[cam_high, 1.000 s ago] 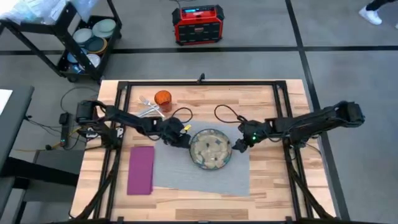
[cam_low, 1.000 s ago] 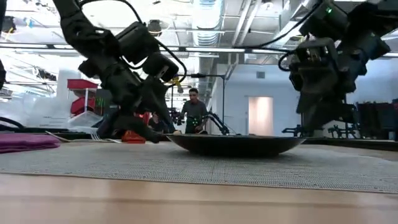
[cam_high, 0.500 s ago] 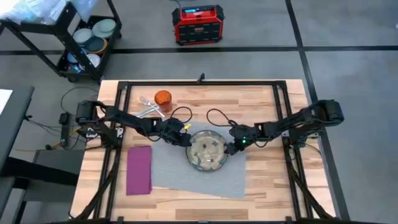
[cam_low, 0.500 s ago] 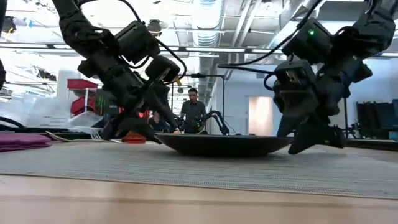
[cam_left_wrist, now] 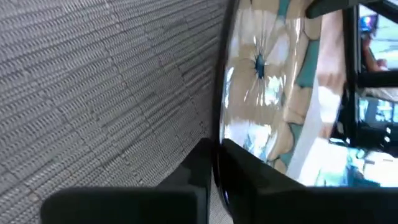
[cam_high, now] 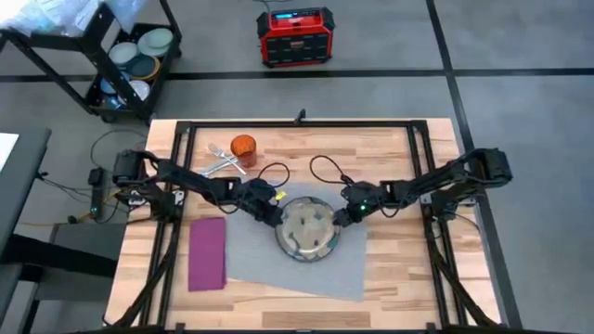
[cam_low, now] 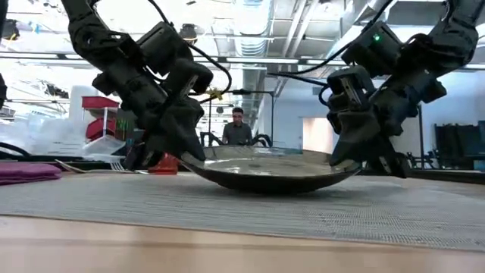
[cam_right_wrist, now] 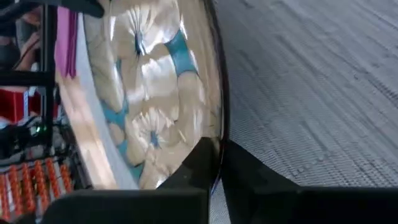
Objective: Set table place
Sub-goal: Adjust the white floral patterned plate on the gray placemat
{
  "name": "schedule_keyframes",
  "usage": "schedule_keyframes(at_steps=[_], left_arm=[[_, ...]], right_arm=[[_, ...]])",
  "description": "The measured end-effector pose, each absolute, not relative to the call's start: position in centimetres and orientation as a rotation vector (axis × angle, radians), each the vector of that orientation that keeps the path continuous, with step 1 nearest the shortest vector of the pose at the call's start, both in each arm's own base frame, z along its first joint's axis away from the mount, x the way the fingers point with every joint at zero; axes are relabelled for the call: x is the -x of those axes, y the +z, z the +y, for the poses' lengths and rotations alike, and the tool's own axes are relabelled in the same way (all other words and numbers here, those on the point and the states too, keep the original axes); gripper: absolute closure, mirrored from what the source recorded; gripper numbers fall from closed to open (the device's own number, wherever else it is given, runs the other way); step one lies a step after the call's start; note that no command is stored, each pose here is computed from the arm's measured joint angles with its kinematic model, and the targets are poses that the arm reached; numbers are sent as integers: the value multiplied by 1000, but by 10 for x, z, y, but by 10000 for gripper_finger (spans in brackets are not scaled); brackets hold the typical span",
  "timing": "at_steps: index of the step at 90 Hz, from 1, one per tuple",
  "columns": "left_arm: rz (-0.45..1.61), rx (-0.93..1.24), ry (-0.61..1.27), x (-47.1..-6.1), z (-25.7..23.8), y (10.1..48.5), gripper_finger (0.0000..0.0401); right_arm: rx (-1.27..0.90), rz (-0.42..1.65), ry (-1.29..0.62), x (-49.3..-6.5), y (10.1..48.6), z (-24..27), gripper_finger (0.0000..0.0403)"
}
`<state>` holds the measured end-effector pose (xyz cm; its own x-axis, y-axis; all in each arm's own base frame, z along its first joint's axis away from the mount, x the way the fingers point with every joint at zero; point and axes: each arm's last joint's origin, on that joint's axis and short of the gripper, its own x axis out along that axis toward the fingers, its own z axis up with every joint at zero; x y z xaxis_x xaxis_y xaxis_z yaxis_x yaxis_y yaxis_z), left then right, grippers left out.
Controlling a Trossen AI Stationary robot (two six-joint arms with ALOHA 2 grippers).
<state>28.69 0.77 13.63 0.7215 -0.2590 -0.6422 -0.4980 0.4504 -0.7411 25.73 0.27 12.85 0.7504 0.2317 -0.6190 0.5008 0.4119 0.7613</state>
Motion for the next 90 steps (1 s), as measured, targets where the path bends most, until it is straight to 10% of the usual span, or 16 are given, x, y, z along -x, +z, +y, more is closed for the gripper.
schedule_keyframes(at_steps=[60, 90], left_arm=[[1210, 924, 193, -194, -9, 180, 401], [1222, 891, 312, -192, -1, 167, 292]], right_arm=[[-1070, 794, -19, -390, 136, 22, 398], [-943, 844, -88, -380, 145, 34, 255]])
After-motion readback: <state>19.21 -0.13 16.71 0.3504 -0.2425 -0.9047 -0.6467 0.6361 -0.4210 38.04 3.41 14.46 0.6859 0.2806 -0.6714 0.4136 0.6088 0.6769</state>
